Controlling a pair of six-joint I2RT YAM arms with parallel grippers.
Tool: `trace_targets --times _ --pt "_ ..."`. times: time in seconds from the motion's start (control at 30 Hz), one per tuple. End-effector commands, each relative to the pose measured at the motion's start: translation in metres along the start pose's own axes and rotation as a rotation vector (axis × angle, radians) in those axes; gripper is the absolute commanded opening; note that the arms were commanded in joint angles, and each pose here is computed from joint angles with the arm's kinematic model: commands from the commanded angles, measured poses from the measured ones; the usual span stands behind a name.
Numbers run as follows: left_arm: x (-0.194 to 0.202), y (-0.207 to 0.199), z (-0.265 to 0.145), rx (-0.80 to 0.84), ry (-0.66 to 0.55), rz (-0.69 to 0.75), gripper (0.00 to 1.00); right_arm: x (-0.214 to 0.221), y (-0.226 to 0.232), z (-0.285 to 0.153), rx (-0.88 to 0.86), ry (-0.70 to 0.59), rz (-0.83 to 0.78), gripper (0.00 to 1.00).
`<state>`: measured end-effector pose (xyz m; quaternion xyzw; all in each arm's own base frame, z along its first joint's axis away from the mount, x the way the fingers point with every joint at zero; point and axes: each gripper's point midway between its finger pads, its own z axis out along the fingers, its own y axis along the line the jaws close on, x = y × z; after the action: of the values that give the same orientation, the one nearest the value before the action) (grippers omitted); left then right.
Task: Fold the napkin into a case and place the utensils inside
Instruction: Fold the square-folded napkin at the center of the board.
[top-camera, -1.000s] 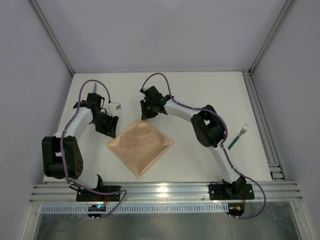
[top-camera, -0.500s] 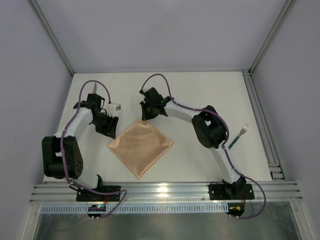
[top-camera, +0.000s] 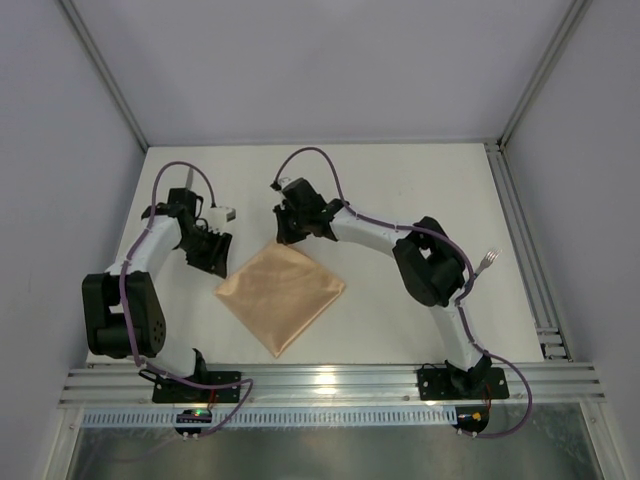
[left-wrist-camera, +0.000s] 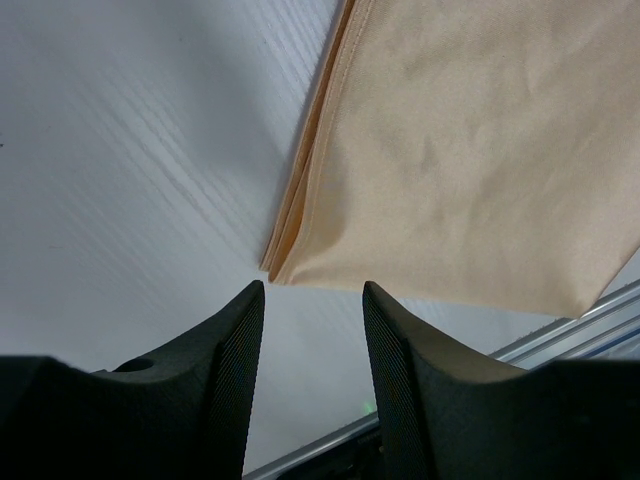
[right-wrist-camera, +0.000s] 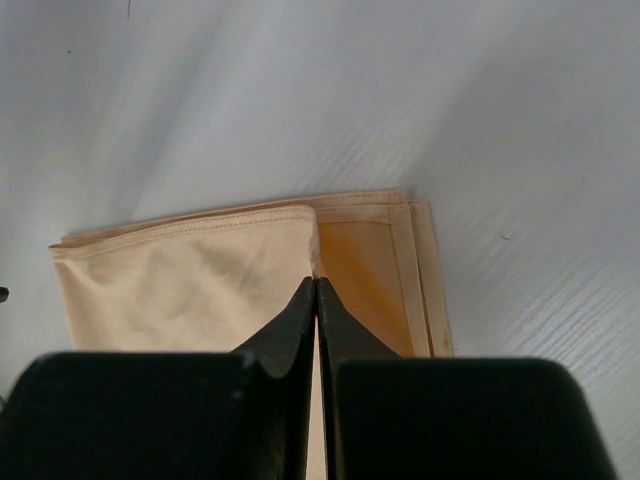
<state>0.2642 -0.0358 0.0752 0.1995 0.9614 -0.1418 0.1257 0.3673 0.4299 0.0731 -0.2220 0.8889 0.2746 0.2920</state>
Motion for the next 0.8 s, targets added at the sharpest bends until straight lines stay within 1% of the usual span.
trace_targets --times 0.0,0.13,0.2,0.23,0.27,0.3,0.33,0.37,0.43,0.47,0.53,0.67,0.77 --pt "0.001 -0.001 -0.004 0.007 -0.013 0.011 0.46 -0.017 0.012 -0.014 -0.016 -0.061 -0.024 0.04" --pt "0.001 -0.001 -0.006 0.006 -0.017 0.012 0.46 -0.010 0.022 -0.020 -0.026 -0.053 -0.055 0.04" --pt "0.001 -0.001 -0.006 0.007 -0.021 0.012 0.46 0.002 0.024 -0.021 -0.020 -0.039 -0.088 0.04" --pt "0.002 0.000 -0.005 0.010 -0.017 0.010 0.46 0.003 0.034 -0.026 -0.039 -0.047 -0.112 0.04" --pt "0.002 0.000 -0.006 0.010 -0.017 0.007 0.46 0.017 0.035 -0.025 -0.043 -0.025 -0.125 0.04" --pt "0.001 0.001 -0.006 0.007 -0.018 0.005 0.46 0.019 0.042 -0.026 -0.062 -0.037 -0.145 0.04" --pt "0.002 0.001 -0.005 0.008 -0.017 0.004 0.46 0.022 0.057 -0.032 -0.103 -0.041 -0.183 0.04" --pt "0.003 0.001 -0.006 0.005 -0.016 0.003 0.46 0.038 0.059 -0.032 -0.110 -0.015 -0.200 0.04" --pt "0.005 0.003 -0.006 -0.007 -0.012 0.011 0.46 0.048 0.081 -0.040 -0.154 -0.034 -0.270 0.04" --pt "0.005 0.004 -0.006 -0.012 -0.014 0.012 0.46 0.064 0.080 -0.039 -0.152 -0.012 -0.288 0.04" --pt "0.007 0.004 -0.007 -0.015 -0.012 0.012 0.46 0.073 0.092 -0.043 -0.181 -0.017 -0.325 0.04" --pt "0.010 0.005 -0.005 -0.012 -0.005 0.010 0.46 0.101 0.113 -0.050 -0.226 0.011 -0.395 0.04" --pt "0.011 0.005 -0.004 -0.010 -0.003 0.006 0.46 0.115 0.118 -0.053 -0.242 0.037 -0.426 0.04"
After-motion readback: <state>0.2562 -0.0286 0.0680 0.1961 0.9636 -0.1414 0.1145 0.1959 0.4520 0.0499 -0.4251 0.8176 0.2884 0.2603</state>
